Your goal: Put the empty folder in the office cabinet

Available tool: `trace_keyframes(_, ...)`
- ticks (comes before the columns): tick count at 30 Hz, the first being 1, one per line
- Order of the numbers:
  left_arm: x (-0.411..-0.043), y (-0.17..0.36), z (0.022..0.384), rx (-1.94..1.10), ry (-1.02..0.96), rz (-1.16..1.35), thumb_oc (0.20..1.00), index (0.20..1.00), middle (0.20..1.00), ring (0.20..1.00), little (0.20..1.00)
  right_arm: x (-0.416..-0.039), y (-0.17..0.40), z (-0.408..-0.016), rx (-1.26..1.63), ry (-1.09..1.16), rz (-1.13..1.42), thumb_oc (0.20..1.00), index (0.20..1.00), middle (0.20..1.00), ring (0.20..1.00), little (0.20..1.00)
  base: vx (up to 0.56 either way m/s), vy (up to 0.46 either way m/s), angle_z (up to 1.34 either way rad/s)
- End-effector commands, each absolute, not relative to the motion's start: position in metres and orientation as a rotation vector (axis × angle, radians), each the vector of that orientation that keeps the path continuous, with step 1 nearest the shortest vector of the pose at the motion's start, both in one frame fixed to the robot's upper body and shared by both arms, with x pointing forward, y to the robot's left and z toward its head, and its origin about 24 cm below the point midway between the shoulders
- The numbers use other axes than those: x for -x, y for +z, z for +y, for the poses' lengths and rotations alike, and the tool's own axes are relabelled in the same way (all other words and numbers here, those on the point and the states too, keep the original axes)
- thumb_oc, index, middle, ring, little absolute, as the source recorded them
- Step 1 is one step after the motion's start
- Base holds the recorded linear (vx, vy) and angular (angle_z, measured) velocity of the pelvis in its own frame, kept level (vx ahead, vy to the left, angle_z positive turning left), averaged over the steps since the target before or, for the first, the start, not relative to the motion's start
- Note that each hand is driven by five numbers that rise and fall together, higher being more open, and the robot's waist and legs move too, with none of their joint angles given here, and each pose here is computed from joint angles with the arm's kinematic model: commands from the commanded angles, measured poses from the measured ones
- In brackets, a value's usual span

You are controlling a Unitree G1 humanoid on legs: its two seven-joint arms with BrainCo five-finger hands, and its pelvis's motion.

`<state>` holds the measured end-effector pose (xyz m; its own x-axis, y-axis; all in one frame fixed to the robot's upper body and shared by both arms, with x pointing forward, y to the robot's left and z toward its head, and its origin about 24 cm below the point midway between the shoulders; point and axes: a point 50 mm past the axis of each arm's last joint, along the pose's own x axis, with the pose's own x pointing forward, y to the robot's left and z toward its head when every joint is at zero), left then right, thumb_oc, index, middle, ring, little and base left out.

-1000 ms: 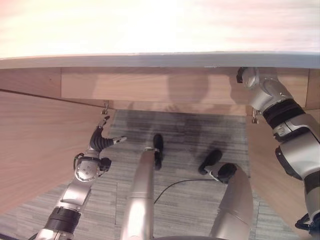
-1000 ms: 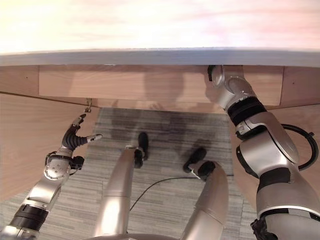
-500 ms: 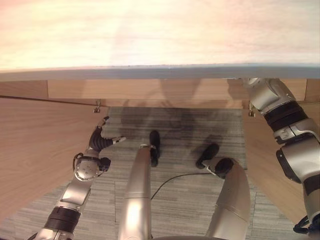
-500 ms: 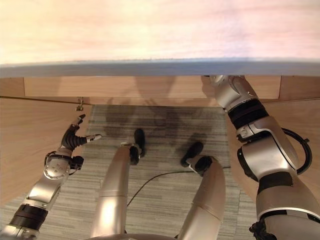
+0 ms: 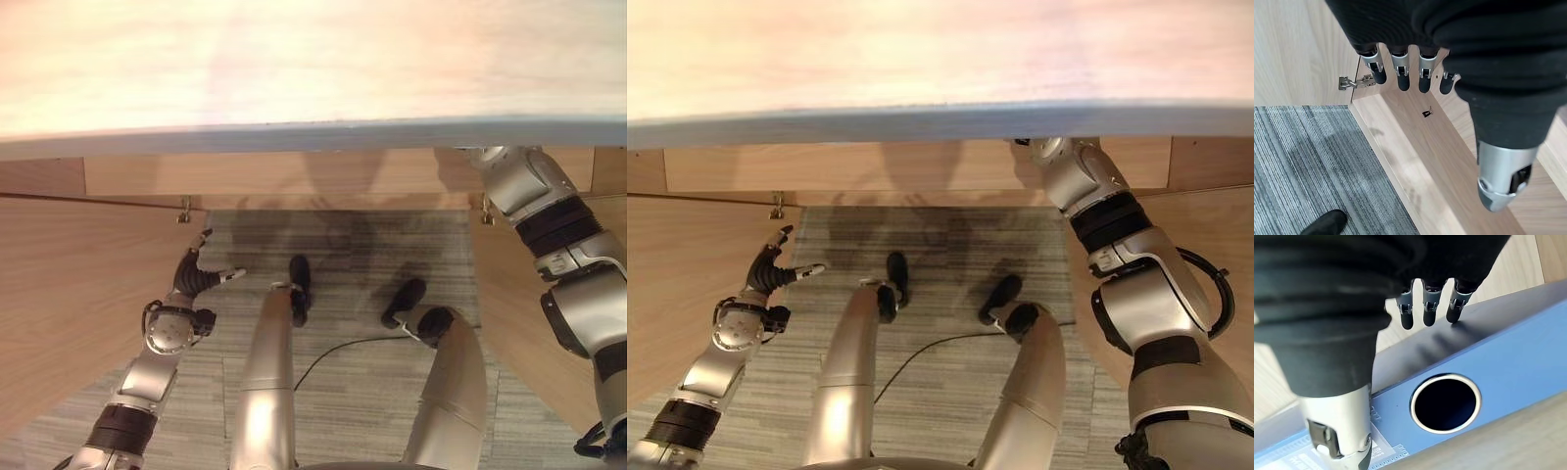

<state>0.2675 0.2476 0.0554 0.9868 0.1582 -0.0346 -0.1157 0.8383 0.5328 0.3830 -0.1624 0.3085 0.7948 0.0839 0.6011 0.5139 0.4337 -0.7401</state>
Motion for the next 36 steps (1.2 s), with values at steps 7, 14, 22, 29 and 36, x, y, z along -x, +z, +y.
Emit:
trace_keyframes(7,-0.257,0.044,0.269,-0.633,0.193,0.15,1.0,1.0,1.0,1.0,1.0,-0.359,0.331,-0.152,0.984,-0.33,-0.804,1.0,1.0,1.0,1.0,1.0,-0.03,0.014,-0.06)
trace_keyframes(14,-0.252,0.032,0.268,-0.64,0.153,0.204,1.0,1.0,1.0,1.0,1.0,-0.372,0.295,-0.156,1.017,-0.294,-0.673,1.0,1.0,1.0,1.0,1.0,0.0,0.01,-0.02)
trace_keyframes(22,-0.252,0.029,0.268,-0.643,0.15,0.215,1.0,1.0,1.0,1.0,1.0,-0.378,0.288,-0.159,1.054,-0.28,-0.627,1.0,1.0,1.0,1.0,1.0,0.0,0.003,-0.01)
trace_keyframes(29,-0.249,0.023,0.265,-0.658,0.113,0.238,1.0,1.0,1.0,1.0,1.0,-0.384,0.274,-0.16,1.074,-0.252,-0.565,1.0,1.0,1.0,1.0,1.0,0.01,-0.003,-0.01)
trace_keyframes(36,-0.227,-0.022,0.272,-0.672,0.075,0.433,1.0,1.0,1.0,1.0,1.0,-0.386,0.243,-0.139,1.06,-0.102,-0.513,1.0,1.0,1.0,1.0,1.0,0.1,-0.016,-0.1)
